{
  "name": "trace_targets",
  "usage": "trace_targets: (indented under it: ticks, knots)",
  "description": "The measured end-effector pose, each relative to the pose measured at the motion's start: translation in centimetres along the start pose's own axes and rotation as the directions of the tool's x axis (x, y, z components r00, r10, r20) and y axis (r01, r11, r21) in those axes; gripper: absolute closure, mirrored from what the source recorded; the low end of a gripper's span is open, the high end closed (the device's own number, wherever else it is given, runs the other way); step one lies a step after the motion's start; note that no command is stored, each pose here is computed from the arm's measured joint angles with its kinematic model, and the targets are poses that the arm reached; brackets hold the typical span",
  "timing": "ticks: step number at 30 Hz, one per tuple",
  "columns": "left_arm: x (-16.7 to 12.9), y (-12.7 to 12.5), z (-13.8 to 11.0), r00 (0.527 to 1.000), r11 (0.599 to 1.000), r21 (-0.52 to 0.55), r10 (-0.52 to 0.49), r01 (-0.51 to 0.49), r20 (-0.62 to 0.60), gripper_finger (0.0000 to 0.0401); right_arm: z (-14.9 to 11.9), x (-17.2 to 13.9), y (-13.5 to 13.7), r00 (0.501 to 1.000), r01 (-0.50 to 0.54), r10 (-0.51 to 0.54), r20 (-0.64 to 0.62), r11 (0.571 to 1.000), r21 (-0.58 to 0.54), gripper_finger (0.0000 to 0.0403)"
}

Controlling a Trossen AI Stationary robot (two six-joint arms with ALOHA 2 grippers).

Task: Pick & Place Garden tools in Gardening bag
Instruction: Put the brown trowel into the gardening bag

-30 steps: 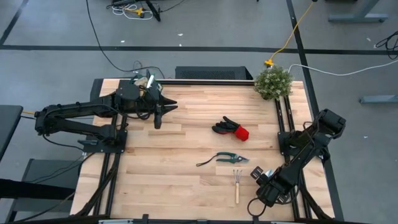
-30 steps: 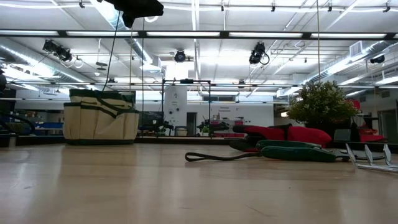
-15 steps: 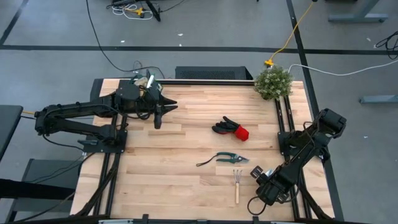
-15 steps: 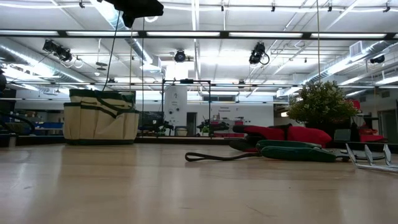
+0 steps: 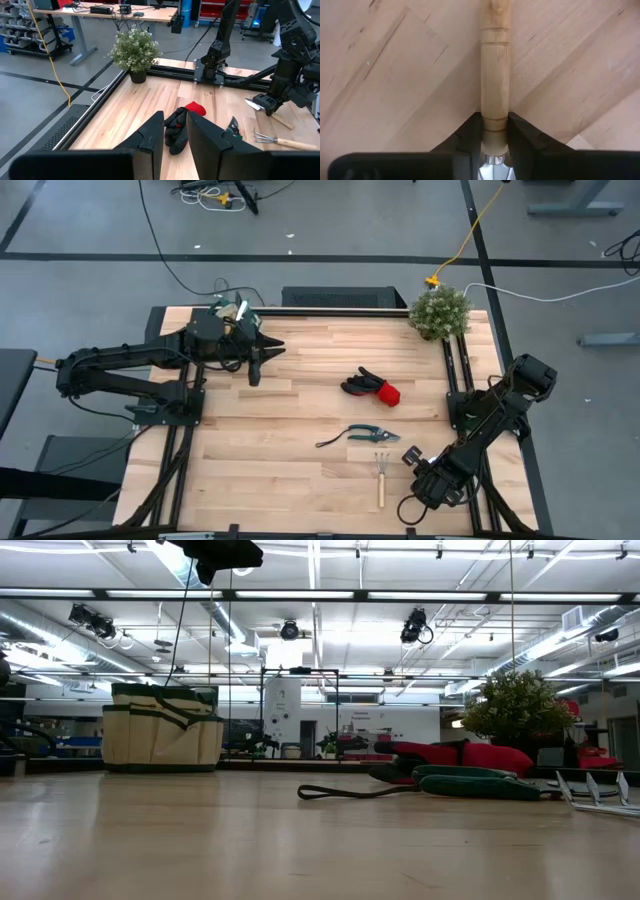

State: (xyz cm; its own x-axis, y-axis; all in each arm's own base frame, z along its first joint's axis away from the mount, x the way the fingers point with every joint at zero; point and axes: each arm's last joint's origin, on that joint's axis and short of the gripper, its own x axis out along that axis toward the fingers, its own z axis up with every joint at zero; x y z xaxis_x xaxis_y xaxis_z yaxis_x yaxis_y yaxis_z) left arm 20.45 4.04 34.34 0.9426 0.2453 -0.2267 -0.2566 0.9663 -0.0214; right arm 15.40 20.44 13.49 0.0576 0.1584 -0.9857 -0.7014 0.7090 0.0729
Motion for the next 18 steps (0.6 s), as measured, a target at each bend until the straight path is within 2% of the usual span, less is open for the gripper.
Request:
trace_targets:
  ticks: [18]
  knots:
    - [0.0, 0.0, 0.0, 1.0, 1.0, 0.0, 0.0, 0.0, 0.0, 0.0312, 0.1, -0.19, 0.11, 1.0, -0.022, 0.021, 0.016, 0.998, 0.06, 0.0329]
